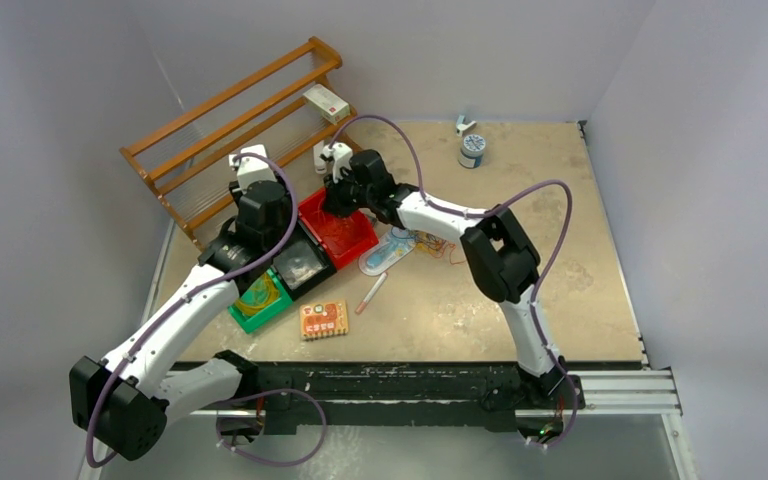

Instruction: Untangle the cables

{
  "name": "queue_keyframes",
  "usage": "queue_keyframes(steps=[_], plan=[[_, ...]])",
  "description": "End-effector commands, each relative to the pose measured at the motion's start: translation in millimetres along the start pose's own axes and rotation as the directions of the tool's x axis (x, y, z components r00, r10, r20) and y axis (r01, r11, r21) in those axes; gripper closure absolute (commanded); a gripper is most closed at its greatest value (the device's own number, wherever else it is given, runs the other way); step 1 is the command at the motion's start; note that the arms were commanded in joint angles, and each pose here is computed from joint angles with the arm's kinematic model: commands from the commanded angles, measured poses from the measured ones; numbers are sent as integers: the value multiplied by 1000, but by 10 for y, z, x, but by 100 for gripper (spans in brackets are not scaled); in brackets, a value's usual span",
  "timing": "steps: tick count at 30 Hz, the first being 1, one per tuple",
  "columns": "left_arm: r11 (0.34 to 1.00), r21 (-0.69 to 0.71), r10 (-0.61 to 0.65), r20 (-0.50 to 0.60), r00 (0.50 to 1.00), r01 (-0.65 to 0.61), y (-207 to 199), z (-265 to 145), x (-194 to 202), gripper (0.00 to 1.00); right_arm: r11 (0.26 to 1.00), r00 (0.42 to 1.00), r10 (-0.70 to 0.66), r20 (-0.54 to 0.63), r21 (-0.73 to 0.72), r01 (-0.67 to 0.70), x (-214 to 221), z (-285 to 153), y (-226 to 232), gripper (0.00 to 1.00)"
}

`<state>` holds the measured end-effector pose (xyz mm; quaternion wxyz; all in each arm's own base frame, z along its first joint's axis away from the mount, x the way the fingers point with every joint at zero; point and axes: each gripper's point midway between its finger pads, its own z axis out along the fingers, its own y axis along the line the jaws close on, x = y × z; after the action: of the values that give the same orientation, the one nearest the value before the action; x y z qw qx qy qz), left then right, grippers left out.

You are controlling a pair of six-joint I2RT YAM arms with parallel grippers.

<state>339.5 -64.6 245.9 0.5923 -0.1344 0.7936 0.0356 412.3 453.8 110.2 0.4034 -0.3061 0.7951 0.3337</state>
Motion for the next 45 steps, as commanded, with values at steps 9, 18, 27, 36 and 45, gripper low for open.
queue_keyframes(steps=[9,18,27,36,45], plan=[[1000,8,4,21,1000,-4,-35,42,-74,47,983,984,-133,121,140,115,-598,-447,35,61],[997,74,3,-26,1000,-1,-207,94,33,46,974,962,-168,216,189,128,-774,-1118,138,57],[977,202,-47,-104,993,67,-549,116,128,44,903,978,-103,183,429,15,-507,-2055,-546,55],[982,183,-6,-174,985,38,-601,208,259,44,820,991,57,125,561,-118,79,-2562,-1215,51],[986,165,28,-163,986,-1,-485,159,280,31,856,982,159,104,480,-190,237,-2390,-1454,51]])
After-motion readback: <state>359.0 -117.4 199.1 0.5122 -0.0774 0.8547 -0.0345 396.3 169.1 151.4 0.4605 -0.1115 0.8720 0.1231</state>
